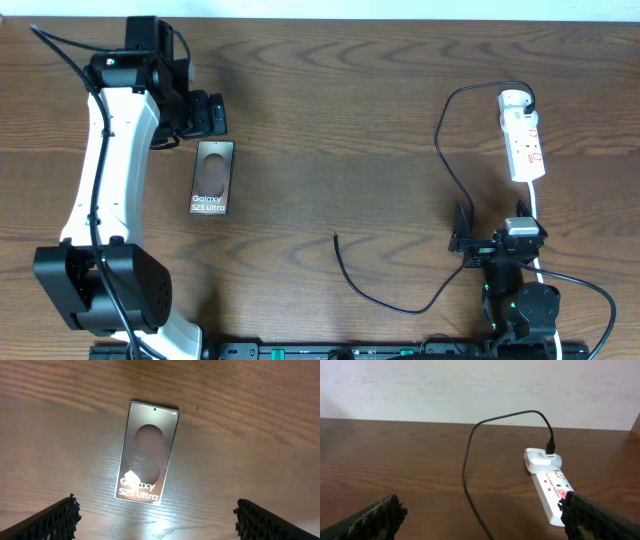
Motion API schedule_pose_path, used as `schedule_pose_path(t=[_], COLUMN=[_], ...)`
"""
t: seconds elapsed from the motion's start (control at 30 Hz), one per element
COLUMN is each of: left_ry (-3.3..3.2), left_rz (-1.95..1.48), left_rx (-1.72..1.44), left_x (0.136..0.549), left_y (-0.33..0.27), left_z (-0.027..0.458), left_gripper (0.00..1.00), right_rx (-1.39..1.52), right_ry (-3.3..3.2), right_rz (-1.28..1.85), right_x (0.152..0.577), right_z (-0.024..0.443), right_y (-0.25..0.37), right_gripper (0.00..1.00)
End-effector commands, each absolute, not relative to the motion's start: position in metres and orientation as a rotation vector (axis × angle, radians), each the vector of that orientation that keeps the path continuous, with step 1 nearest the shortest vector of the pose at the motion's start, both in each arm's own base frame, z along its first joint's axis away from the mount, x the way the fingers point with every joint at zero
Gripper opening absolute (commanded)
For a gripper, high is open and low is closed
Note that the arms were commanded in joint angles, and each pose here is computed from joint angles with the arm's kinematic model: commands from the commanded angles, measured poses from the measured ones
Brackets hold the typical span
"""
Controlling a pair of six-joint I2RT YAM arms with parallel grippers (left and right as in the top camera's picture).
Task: Plug charger to phone and switch on socket
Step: 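Move the left gripper forward over the Galaxy phone, then lower the left gripper down onto the phone's top edge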
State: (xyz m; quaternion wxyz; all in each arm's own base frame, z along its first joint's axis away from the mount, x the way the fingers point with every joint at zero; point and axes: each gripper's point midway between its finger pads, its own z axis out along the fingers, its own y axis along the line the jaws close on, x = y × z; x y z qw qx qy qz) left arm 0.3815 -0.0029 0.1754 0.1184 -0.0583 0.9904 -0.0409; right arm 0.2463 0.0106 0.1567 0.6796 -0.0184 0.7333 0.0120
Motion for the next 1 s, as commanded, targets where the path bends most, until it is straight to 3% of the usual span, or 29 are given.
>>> schedule_pose_path(t=[0.0,0.97], left_ry=[2.911,3.201], left_rz=[-0.081,-0.066], left_rx=[0.036,0.058], left_x=[0.382,0.389], left_y=[0.0,0.005], left_z=[0.172,0.056], left_gripper=[0.98,0.98], right_rx=[-0.03,-0.03], right_ry=[1.647,1.647], right_rz=[0.031,0.031], right_x=[0.246,0.246], right_z=[0.156,0.156], right_y=[0.01,0.01], right_gripper=[0.99,0.99])
